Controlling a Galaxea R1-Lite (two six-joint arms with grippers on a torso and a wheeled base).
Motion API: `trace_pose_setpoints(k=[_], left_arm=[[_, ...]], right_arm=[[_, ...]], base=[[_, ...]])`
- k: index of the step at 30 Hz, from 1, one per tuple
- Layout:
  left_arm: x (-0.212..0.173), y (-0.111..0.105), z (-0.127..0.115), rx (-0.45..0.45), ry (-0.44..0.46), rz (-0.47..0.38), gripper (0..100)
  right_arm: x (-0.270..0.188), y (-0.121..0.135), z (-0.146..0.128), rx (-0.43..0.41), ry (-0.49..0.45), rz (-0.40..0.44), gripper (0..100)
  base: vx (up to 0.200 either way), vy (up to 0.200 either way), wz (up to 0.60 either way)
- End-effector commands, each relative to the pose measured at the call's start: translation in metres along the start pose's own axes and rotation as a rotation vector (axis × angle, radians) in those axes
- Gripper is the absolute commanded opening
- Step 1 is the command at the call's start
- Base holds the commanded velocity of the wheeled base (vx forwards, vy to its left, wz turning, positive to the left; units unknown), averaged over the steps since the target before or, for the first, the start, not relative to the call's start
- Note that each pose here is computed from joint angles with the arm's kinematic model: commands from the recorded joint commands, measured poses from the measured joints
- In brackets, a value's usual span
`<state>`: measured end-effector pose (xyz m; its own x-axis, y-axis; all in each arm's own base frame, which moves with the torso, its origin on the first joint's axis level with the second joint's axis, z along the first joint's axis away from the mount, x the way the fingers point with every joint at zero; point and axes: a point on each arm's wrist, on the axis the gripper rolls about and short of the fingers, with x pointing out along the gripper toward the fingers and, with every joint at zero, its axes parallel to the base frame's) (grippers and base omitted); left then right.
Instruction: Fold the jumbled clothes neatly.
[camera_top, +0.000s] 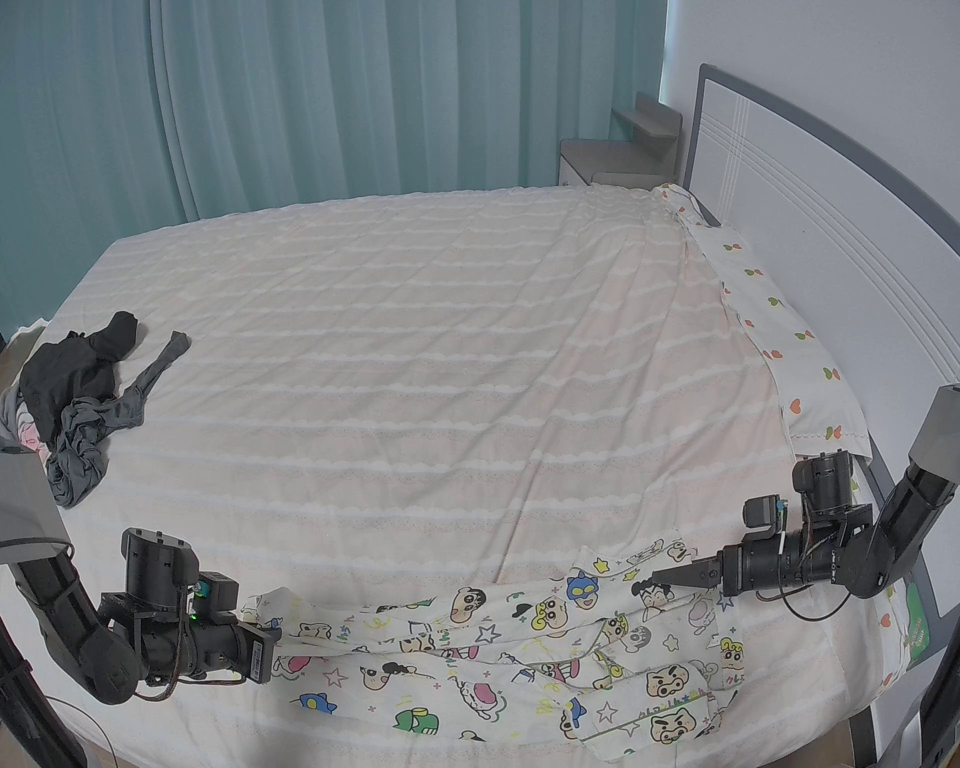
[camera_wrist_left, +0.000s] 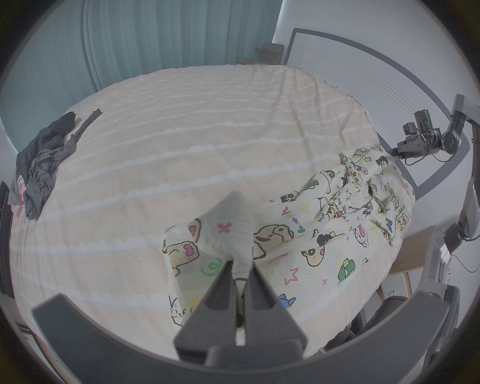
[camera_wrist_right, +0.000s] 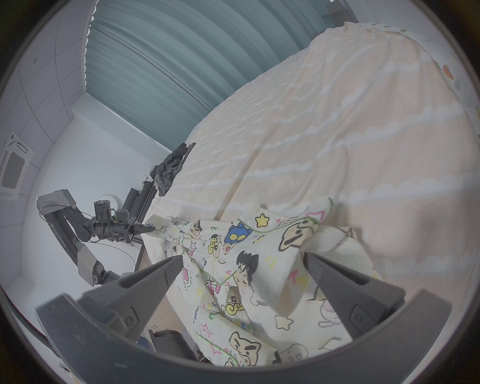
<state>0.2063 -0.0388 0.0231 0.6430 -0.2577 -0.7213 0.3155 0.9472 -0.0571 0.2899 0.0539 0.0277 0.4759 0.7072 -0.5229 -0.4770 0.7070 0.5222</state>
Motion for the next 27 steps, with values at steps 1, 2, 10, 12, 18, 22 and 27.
trace_pose_setpoints(k=[1, 2, 10, 12, 18, 22, 27], left_arm=[[0.0, 0.0, 0.0, 0.0, 0.001, 0.0, 0], [0.0, 0.0, 0.0, 0.001, -0.001, -0.001, 0], [0.0, -0.001, 0.0, 0.002, -0.001, -0.002, 0], [0.001, -0.001, 0.0, 0.002, 0.001, -0.002, 0], [0.0, -0.001, 0.0, 0.002, -0.001, -0.002, 0], [0.0, -0.001, 0.0, 0.002, -0.001, -0.002, 0], [0.0, -0.001, 0.0, 0.002, -0.001, -0.002, 0]], right_arm=[[0.005, 0.004, -0.002, -0.006, 0.017, 0.009, 100], [0.007, 0.003, -0.004, 0.0, 0.028, -0.009, 100], [0.008, 0.005, -0.004, -0.016, 0.03, -0.021, 100], [0.011, 0.01, -0.003, -0.033, 0.033, -0.009, 100], [0.025, 0.014, -0.006, -0.043, 0.067, -0.021, 100], [0.03, 0.012, -0.005, -0.044, 0.071, -0.037, 100], [0.029, 0.01, -0.001, -0.048, 0.054, -0.068, 0]], base=[[0.0, 0.0, 0.0], [0.0, 0.0, 0.0], [0.0, 0.0, 0.0], [0.0, 0.0, 0.0], [0.0, 0.0, 0.0], [0.0, 0.0, 0.0], [0.0, 0.0, 0.0]])
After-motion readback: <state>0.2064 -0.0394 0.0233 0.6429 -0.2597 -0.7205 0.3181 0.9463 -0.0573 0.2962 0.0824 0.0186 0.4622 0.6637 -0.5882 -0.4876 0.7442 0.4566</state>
